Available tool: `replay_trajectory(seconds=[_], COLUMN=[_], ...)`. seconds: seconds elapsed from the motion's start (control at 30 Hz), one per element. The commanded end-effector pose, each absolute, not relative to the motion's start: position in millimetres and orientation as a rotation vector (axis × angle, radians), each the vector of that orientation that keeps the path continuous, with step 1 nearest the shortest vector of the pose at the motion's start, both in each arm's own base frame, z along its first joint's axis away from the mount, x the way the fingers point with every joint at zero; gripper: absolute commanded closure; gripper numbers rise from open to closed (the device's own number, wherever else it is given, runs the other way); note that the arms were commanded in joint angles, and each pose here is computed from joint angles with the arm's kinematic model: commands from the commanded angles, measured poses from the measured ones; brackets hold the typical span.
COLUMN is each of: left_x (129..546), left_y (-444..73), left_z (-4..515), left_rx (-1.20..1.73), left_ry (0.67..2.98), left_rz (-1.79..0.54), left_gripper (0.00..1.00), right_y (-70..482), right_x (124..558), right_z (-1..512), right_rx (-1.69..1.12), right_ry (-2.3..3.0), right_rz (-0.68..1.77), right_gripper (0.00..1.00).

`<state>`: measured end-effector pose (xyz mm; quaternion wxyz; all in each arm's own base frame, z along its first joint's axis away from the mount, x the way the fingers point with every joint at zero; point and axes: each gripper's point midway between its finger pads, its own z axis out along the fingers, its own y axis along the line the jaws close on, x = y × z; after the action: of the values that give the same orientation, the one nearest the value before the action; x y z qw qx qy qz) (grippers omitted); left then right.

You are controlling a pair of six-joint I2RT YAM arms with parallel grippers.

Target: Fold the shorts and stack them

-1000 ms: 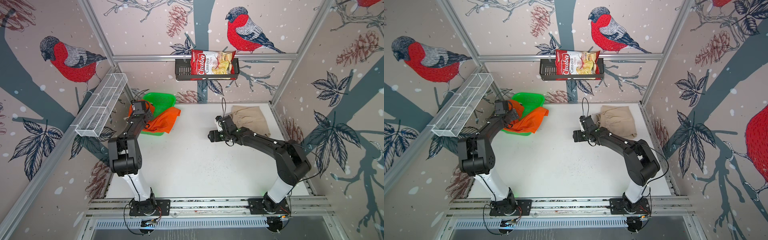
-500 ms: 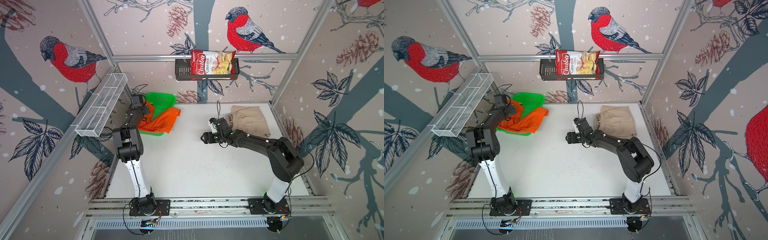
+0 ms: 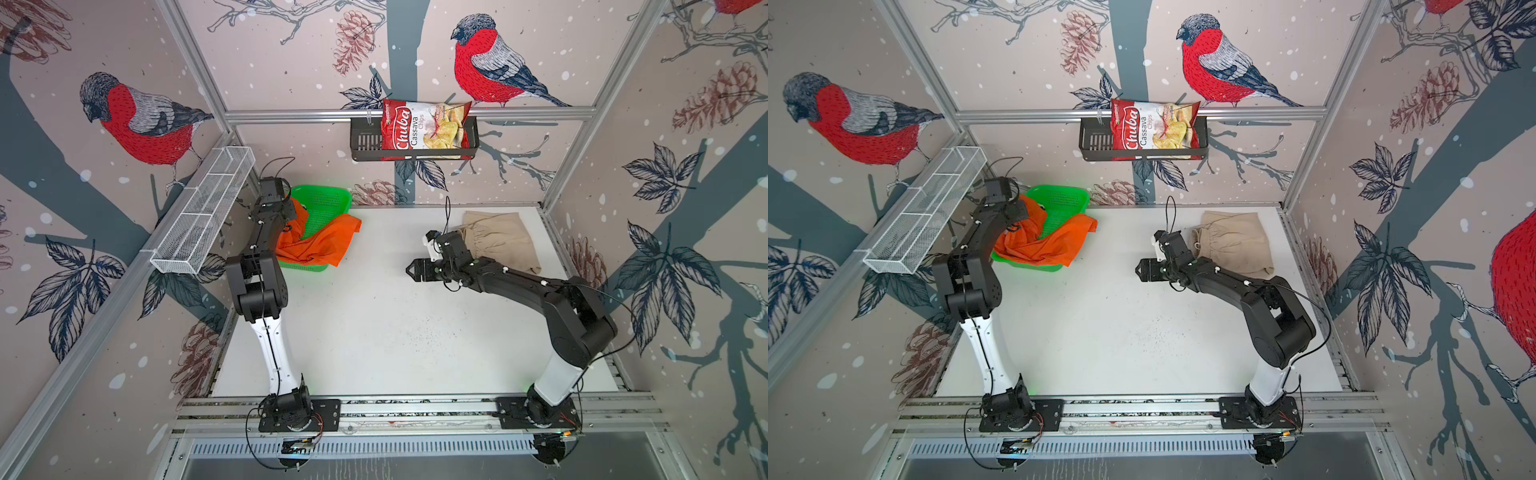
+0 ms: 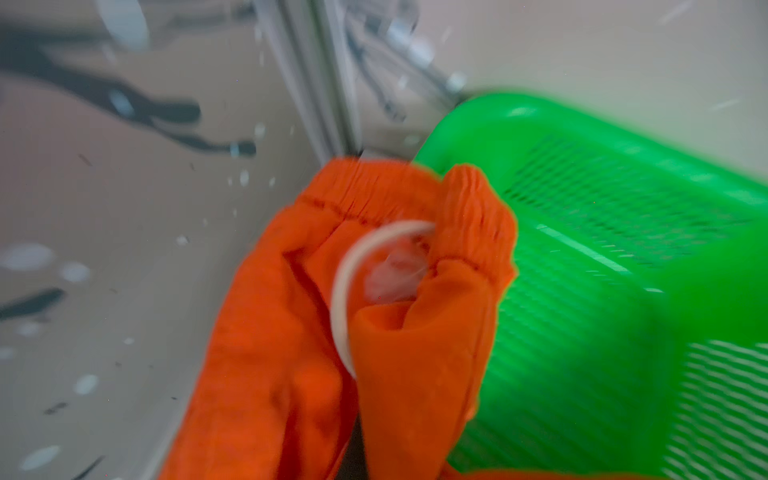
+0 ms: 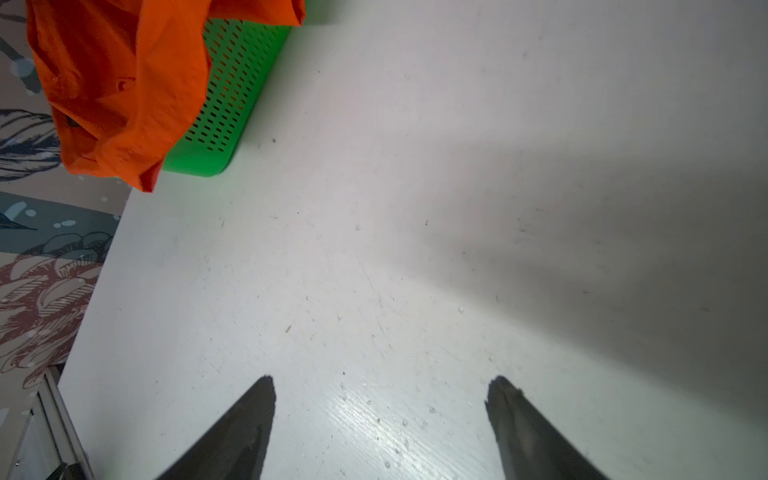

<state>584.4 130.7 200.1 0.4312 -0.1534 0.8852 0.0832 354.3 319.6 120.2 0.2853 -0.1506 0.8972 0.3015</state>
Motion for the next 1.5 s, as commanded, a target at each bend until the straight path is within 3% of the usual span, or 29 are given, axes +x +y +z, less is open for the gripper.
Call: replay_trajectory(seconds=[0.0, 0.33, 0.53, 0.73, 0.9, 1.27, 1.3, 1.37, 1.4, 1.47], left_x=[578, 494, 428, 380, 374, 374, 371, 363, 359, 355], left_y=[88, -83, -181, -236, -240, -195, -190, -188, -188, -183], left_z=[282, 470, 528, 559, 529, 302, 283, 257, 251, 256], left_rx=[-0.211, 0.216, 0.452, 0.598, 0.579, 0.436, 0.431, 0.438, 0.437, 0.378], left_ry=[2.081, 1.720, 1.547, 1.456, 1.504, 1.962, 2.003, 2.063, 2.086, 2.093], left_rz=[0.087, -0.209, -0.348, -0.471, -0.501, -0.302, -0.284, -0.287, -0.300, -0.312], left_gripper=[1.00, 1.00, 1.00, 1.00, 1.00, 1.00, 0.85, 0.37, 0.24, 0.16], right_y=[324, 289, 259, 241, 231, 253, 253, 249, 244, 233], right_x=[362, 386, 397, 400, 395, 349, 347, 344, 345, 347], right_z=[152, 214, 243, 270, 270, 195, 191, 196, 203, 220], right_rx=[-0.392, -0.324, -0.261, -0.237, -0.224, -0.269, -0.268, -0.267, -0.262, -0.244], right_ry=[2.300, 2.175, 2.107, 2.054, 2.054, 2.242, 2.256, 2.257, 2.247, 2.219], right_rz=[0.870, 0.891, 0.885, 0.887, 0.871, 0.963, 0.952, 0.919, 0.893, 0.835], right_gripper=[0.19, 0.19, 0.19, 0.19, 0.19, 0.19, 0.19, 0.18, 0.18, 0.17])
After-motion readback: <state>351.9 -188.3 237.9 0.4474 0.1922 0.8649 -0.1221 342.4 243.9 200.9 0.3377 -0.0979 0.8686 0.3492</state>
